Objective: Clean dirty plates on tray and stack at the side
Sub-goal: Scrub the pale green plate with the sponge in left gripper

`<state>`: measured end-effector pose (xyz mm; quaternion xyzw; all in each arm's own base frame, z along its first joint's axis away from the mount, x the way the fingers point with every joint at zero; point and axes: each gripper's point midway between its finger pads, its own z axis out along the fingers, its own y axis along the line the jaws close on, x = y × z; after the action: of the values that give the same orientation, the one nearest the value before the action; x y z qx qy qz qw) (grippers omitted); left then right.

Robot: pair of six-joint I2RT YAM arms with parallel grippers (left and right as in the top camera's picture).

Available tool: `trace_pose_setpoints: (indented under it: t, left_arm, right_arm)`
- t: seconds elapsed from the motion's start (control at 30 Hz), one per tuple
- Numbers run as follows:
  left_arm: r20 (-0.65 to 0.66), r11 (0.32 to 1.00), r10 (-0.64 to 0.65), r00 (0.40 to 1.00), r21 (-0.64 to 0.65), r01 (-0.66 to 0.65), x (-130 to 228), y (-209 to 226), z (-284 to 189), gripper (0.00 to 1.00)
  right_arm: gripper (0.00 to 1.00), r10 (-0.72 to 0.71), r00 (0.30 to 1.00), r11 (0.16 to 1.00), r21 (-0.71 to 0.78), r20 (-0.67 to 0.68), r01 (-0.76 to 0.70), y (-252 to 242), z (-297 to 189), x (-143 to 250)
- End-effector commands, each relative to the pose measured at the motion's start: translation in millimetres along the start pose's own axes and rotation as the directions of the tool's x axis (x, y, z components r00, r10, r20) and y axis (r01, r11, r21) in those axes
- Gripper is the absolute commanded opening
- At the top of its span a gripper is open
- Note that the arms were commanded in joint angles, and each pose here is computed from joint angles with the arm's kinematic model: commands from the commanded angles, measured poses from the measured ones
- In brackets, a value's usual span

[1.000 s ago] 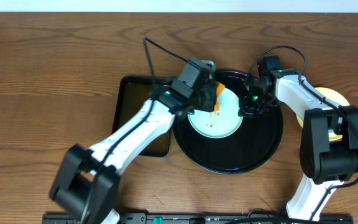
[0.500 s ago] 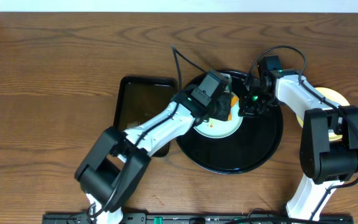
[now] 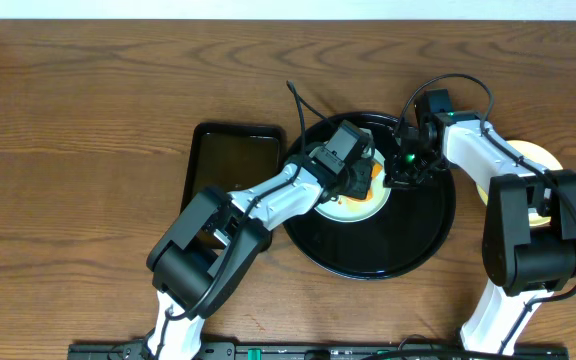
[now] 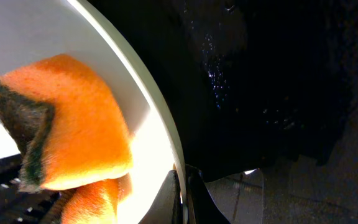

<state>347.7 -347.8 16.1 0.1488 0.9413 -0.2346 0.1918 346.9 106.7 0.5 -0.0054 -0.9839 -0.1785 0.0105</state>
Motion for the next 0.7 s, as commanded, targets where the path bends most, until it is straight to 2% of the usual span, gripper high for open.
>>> trace_pose_setpoints:
  t: [0.0,0.17,0.23,0.3,0.37,0.5,0.67]
  left_arm:
    - [-0.049,0.990,-0.060,0.997,-0.128,0.053,12.9,41.4,8.5,0.07]
    - [-0.126,0.968,-0.178,0.976,-0.200,0.151,28.5,72.8,-5.9,0.07]
    - [-0.170,0.973,-0.190,0.967,-0.163,0.162,34.5,66.3,-13.6,0.07]
    - [-0.195,0.988,-0.140,0.971,-0.087,0.125,32.8,50.2,-24.6,0.07]
    - [-0.162,0.996,-0.090,0.983,-0.043,0.084,20.9,36.4,-39.8,0.07]
    - [-0.012,0.999,-0.042,0.999,0.025,0.042,-18.6,10.1,-83.6,0.07]
    - [0.023,0.998,-0.051,0.998,0.047,0.050,-25.7,-0.7,-95.4,0.07]
  right_arm:
    - [0.01,-0.029,0.998,0.998,0.047,-0.053,0.032,-3.3,11.9,13.7]
    - [0.01,-0.030,0.998,0.998,0.047,-0.052,0.032,-3.3,11.9,13.3]
    - [0.01,-0.029,0.998,0.998,0.047,-0.052,0.032,-3.4,11.9,13.3]
    - [0.01,-0.029,0.998,0.998,0.047,-0.053,0.032,-3.4,11.9,13.5]
    - [0.01,-0.030,0.998,0.998,0.047,-0.053,0.032,-3.3,11.9,13.5]
    - [0.01,-0.029,0.998,0.998,0.047,-0.054,0.032,-3.4,11.9,13.9]
    - [0.01,-0.029,0.998,0.998,0.047,-0.055,0.031,-3.4,11.9,14.1]
